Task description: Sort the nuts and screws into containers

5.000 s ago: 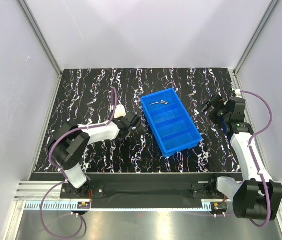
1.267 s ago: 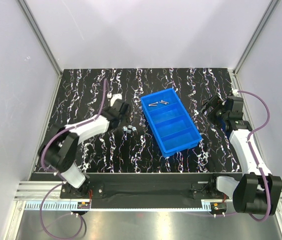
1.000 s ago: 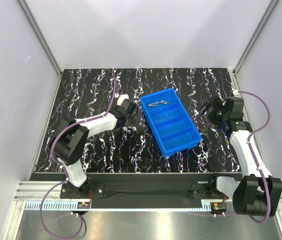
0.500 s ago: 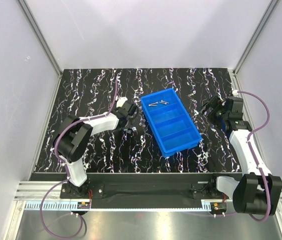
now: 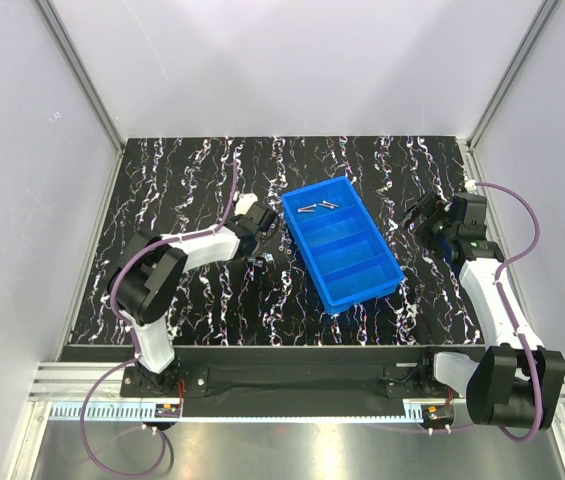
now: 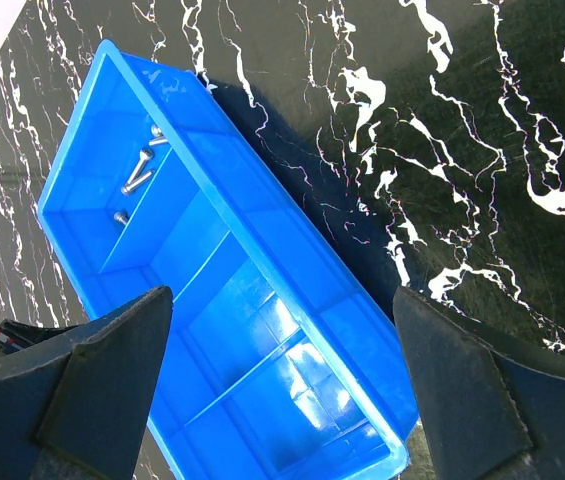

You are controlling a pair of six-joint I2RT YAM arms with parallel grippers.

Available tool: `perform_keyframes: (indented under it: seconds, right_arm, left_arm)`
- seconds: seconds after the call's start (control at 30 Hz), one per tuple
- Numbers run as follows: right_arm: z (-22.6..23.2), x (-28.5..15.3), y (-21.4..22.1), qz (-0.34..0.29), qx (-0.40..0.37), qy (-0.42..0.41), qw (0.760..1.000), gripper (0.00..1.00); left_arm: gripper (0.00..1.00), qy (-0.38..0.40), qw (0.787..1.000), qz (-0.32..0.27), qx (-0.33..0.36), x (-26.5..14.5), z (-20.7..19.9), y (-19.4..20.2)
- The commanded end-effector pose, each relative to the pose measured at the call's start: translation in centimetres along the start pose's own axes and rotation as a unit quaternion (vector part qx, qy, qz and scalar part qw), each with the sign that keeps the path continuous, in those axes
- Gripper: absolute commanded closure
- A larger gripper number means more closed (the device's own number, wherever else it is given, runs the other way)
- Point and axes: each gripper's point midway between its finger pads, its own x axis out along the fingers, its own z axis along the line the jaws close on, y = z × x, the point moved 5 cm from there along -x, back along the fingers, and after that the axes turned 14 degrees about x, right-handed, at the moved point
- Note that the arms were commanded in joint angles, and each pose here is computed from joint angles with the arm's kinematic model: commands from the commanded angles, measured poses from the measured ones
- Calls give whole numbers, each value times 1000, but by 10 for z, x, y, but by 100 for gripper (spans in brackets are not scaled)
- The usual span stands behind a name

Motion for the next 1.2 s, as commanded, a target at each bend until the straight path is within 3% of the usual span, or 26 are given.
perform_keyframes:
  seconds: [0.0,0.43,0.77,0.97,1.17]
  right_arm:
    - [5,-2,-5,-15,-11,-8,1000,0]
    - [7,-2,-6,-15,-8,-11,1000,0]
    - [4,-2,-5,-15,-2,-3,1000,0]
    - [2,-6,-5,-23,-4,2,1000,0]
    - [1,-9,-6,-24,-8,10,1000,0]
  left_arm:
    - [87,-5,1000,3,5,-1,4,6]
    - [87,43,994,-96,-19,-61,4,-52]
    - [86,156,968,-195,17,-114,-80,-118]
    - [85,203,955,-209,49,-107,-131,-138]
    - [86,217,956,-174,89,-78,-168,-131]
